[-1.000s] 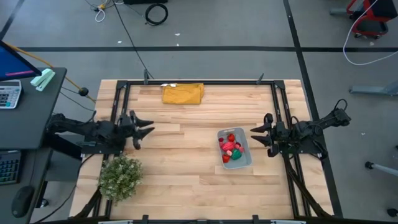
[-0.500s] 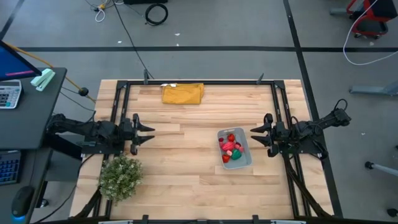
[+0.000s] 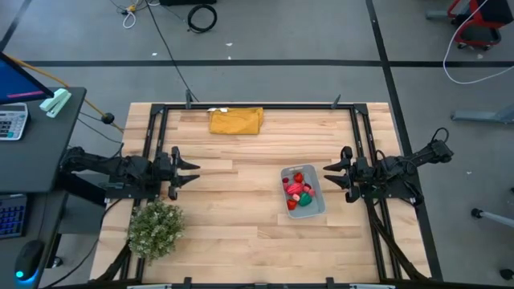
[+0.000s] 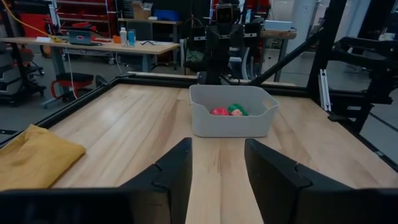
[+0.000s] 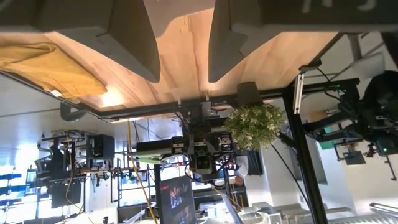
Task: Pick and placing Produce into tupperware
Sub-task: Return to Home Position
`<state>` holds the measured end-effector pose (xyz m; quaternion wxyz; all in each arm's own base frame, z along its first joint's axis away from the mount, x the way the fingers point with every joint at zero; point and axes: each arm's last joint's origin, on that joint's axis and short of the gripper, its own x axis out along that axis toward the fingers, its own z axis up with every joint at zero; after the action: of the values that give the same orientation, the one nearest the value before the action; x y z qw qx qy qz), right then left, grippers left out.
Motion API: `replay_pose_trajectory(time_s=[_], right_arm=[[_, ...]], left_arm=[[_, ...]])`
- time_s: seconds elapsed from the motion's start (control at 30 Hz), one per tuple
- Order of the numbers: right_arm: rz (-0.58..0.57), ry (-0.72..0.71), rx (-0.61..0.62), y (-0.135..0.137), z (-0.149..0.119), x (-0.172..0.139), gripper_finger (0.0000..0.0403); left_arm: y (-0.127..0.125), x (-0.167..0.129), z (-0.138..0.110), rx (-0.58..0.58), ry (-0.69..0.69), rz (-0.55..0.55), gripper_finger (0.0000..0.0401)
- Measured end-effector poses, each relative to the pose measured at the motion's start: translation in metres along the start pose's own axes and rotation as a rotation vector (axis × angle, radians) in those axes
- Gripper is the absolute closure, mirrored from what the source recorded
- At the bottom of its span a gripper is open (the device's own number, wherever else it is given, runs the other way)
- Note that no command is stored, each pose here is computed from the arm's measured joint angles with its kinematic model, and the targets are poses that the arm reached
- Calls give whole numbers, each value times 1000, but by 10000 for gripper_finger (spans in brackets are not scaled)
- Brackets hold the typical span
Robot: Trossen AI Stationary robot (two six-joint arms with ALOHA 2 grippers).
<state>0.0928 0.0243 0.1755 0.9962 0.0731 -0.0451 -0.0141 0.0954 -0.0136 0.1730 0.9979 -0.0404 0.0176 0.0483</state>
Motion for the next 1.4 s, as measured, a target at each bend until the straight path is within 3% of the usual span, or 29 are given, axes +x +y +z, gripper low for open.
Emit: replay_pose_trajectory(time_s=[1.4], right_arm=[[0, 0, 0, 0, 0, 0, 258]], left_arm=[[0, 0, 0, 1, 1, 1, 244]])
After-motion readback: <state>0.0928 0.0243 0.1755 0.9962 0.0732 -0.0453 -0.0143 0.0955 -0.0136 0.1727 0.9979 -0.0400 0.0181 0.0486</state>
